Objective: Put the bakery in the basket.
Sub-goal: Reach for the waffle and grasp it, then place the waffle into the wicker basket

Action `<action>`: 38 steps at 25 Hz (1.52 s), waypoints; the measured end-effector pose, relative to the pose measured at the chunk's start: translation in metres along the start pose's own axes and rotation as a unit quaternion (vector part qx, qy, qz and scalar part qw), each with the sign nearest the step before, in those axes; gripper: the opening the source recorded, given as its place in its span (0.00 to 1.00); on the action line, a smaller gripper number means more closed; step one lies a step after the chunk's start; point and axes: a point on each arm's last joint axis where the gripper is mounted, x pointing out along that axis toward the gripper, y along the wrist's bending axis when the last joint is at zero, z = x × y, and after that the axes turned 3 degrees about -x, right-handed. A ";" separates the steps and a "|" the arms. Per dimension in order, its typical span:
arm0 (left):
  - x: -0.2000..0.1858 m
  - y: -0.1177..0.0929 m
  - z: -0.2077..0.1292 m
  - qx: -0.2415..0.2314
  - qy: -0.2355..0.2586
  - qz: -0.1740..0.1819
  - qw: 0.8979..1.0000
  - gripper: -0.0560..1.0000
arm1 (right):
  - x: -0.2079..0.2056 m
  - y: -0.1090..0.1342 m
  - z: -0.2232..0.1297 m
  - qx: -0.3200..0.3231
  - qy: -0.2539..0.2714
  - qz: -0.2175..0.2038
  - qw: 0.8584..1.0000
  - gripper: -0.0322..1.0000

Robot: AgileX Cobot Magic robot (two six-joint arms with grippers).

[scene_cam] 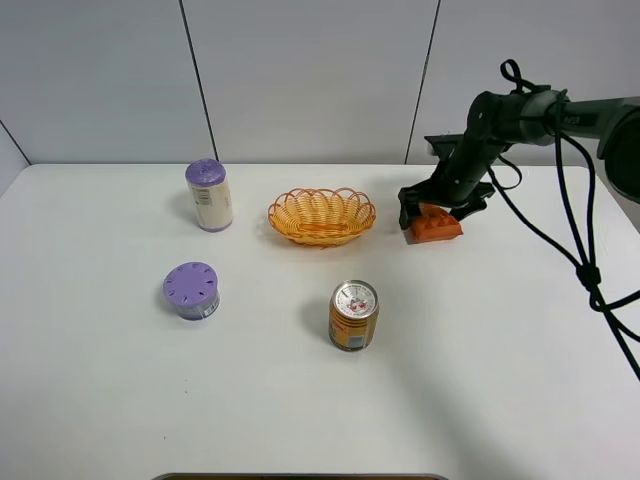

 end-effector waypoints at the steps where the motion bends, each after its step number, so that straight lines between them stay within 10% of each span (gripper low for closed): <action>1: 0.000 0.000 0.000 0.000 0.000 0.000 1.000 0.99 | 0.000 0.001 0.000 0.004 -0.001 0.003 1.000 0.92; 21: 0.000 0.000 0.000 0.000 0.000 0.000 1.000 0.99 | 0.002 0.001 0.000 0.007 -0.001 0.006 1.000 0.69; 38: 0.000 0.000 0.000 0.000 0.000 0.000 1.000 0.99 | -0.006 0.000 -0.002 0.012 0.015 -0.007 1.000 0.69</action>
